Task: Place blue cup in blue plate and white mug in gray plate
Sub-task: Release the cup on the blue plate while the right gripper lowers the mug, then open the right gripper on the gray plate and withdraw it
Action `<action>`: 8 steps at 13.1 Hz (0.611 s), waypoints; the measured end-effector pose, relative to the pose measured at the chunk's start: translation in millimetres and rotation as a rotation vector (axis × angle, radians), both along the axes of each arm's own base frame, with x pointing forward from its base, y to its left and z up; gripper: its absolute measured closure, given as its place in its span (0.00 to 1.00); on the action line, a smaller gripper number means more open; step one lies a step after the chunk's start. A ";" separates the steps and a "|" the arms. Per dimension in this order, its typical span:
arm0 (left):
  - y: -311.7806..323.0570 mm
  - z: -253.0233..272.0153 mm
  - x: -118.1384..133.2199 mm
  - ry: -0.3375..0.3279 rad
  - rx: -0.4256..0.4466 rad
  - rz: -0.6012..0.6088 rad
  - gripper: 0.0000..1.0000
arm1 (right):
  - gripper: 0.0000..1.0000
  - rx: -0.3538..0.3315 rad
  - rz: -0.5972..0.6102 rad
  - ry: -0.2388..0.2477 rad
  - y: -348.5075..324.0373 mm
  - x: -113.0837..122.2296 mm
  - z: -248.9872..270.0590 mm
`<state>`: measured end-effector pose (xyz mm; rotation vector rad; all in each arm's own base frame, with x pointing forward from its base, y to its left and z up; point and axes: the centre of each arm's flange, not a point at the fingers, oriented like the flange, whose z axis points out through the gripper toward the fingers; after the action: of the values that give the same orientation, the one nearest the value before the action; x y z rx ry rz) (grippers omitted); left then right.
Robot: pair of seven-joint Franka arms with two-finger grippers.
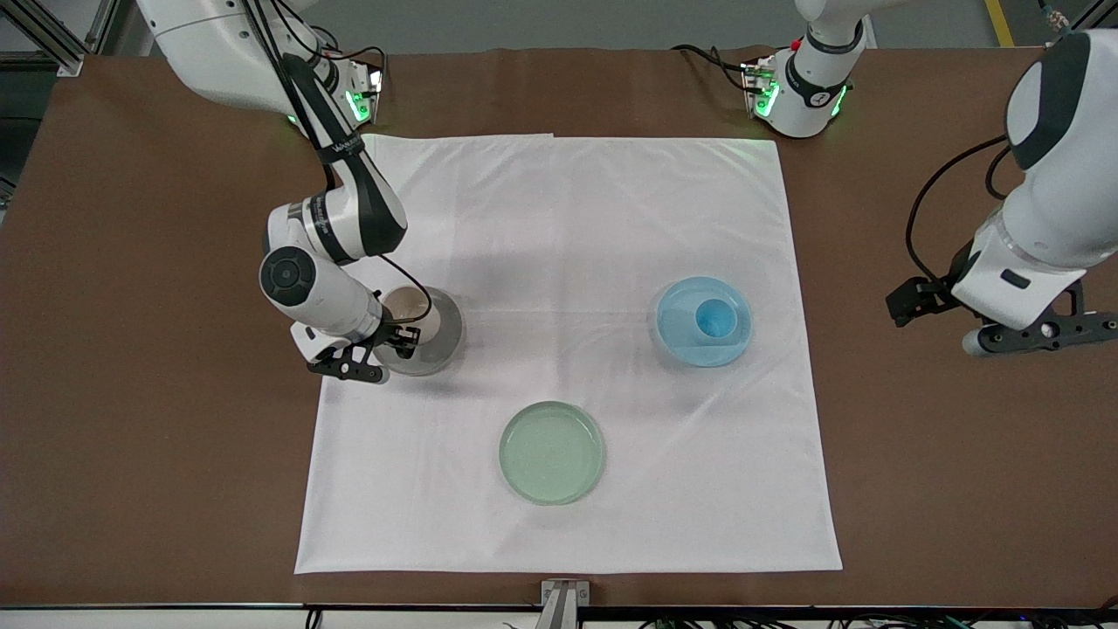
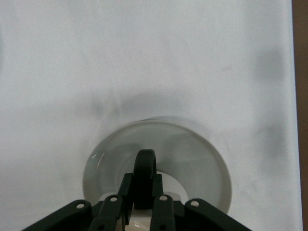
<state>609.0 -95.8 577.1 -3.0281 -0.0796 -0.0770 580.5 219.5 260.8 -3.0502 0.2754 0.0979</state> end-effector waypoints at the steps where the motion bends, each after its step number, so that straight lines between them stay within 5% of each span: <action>1: -1.6 14.3 -9.8 0.004 0.003 -0.013 0.00 | 0.63 -0.002 -0.001 0.000 -1.2 0.4 -0.7; 7: 47.8 64.9 -60.9 0.114 -0.067 -0.035 0.00 | 0.00 -0.026 0.026 -0.015 -23.2 22.9 22.4; 8: 50.5 68.6 -65.7 0.117 -0.069 -0.035 0.00 | 0.00 -0.040 0.052 0.001 -43.7 33.7 34.5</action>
<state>543.3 -45.4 645.7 -3.0956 -0.0198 0.1019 614.2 175.8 295.3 -3.0972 0.2006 0.0981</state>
